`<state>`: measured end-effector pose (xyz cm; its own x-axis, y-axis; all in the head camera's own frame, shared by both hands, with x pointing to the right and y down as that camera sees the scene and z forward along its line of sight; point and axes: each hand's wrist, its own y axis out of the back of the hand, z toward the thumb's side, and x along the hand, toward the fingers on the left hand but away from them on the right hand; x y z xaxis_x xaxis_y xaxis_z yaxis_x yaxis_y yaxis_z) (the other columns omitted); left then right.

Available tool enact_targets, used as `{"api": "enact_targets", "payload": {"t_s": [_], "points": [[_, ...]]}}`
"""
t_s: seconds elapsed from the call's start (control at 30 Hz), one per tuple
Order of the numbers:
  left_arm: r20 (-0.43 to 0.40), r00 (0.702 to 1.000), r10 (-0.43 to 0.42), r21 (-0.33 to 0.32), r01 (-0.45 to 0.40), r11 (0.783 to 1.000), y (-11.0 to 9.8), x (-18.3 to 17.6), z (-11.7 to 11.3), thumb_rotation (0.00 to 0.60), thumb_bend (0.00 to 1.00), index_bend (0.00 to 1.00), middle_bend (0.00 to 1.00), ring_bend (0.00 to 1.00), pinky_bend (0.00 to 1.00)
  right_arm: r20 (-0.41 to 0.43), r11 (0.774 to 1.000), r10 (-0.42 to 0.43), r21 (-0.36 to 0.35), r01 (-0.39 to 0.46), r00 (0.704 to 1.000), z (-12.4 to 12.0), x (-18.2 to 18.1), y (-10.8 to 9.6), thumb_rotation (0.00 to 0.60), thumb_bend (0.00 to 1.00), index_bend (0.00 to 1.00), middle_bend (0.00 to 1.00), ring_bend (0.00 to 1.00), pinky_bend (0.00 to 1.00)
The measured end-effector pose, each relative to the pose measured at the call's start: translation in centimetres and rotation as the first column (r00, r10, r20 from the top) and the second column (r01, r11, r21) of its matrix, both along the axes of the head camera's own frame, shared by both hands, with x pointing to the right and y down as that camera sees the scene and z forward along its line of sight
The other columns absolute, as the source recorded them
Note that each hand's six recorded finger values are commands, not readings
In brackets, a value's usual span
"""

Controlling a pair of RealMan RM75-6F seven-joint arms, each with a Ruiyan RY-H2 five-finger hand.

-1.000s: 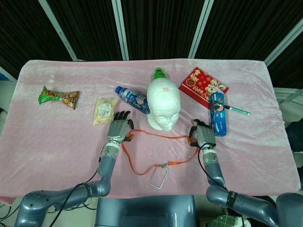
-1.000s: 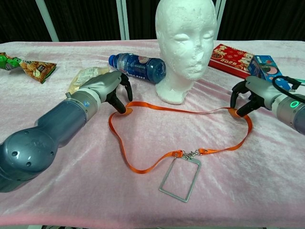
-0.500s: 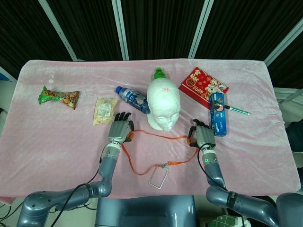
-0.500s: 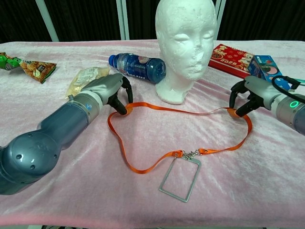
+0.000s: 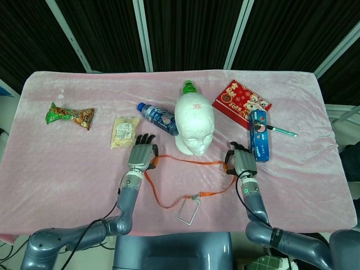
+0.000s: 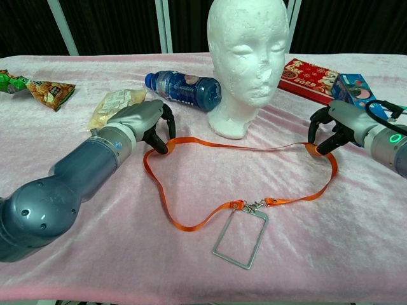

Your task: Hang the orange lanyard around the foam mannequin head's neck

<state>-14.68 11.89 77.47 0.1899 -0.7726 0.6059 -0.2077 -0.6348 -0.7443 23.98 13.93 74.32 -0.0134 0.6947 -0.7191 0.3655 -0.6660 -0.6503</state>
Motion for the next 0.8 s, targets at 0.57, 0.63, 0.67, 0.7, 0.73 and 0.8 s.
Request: {"api": "enact_targets", "payload": {"t_s": [0.57, 0.63, 0.67, 0.7, 0.73, 0.8], "points": [[-0.077, 0.997, -0.017, -0.009, 0.016, 1.0, -0.1, 0.6, -1.0, 0.6, 0.49, 0.6, 0.14, 0.0, 0.0, 0.042, 1.0, -0.015, 0.006, 0.014, 0.999, -0.8, -1.2, 0.1, 0.6, 0.51, 0.79, 0.16, 0.15, 0.17], [-0.105, 0.994, -0.022, -0.024, 0.02, 1.0, 0.2, 0.9, -1.2, 0.6, 0.49, 0.6, 0.14, 0.0, 0.0, 0.056, 1.0, -0.018, 0.01, 0.018, 0.998, -1.2, -1.5, 0.2, 0.6, 0.51, 0.79, 0.16, 0.15, 0.17], [-0.123, 0.992, -0.024, -0.031, 0.02, 0.999, 0.3, 0.9, -1.5, 0.6, 0.48, 0.6, 0.14, 0.0, 0.0, 0.063, 1.0, -0.019, 0.011, 0.018, 0.998, -1.4, -1.7, 0.2, 0.6, 0.51, 0.79, 0.16, 0.15, 0.17], [-0.135, 0.991, -0.024, -0.034, 0.019, 0.999, 0.4, 0.9, -1.7, 0.6, 0.48, 0.6, 0.14, 0.0, 0.0, 0.07, 1.0, -0.019, 0.013, 0.018, 0.997, -1.5, -1.8, 0.2, 0.6, 0.51, 0.79, 0.16, 0.15, 0.17], [-0.146, 0.989, -0.023, -0.036, 0.018, 0.999, 0.5, 0.9, -1.9, 0.6, 0.48, 0.6, 0.14, 0.0, 0.0, 0.08, 1.0, -0.019, 0.016, 0.018, 0.997, -1.9, -2.0, 0.3, 0.6, 0.51, 0.79, 0.16, 0.15, 0.17], [-0.17, 0.985, -0.021, -0.035, 0.015, 0.999, 0.6, 0.6, -2.5, 0.6, 0.48, 0.6, 0.14, 0.0, 0.0, 0.094, 1.0, -0.022, 0.023, 0.019, 0.995, -2.5, -2.1, 0.4, 0.6, 0.51, 0.79, 0.16, 0.15, 0.17]]}}
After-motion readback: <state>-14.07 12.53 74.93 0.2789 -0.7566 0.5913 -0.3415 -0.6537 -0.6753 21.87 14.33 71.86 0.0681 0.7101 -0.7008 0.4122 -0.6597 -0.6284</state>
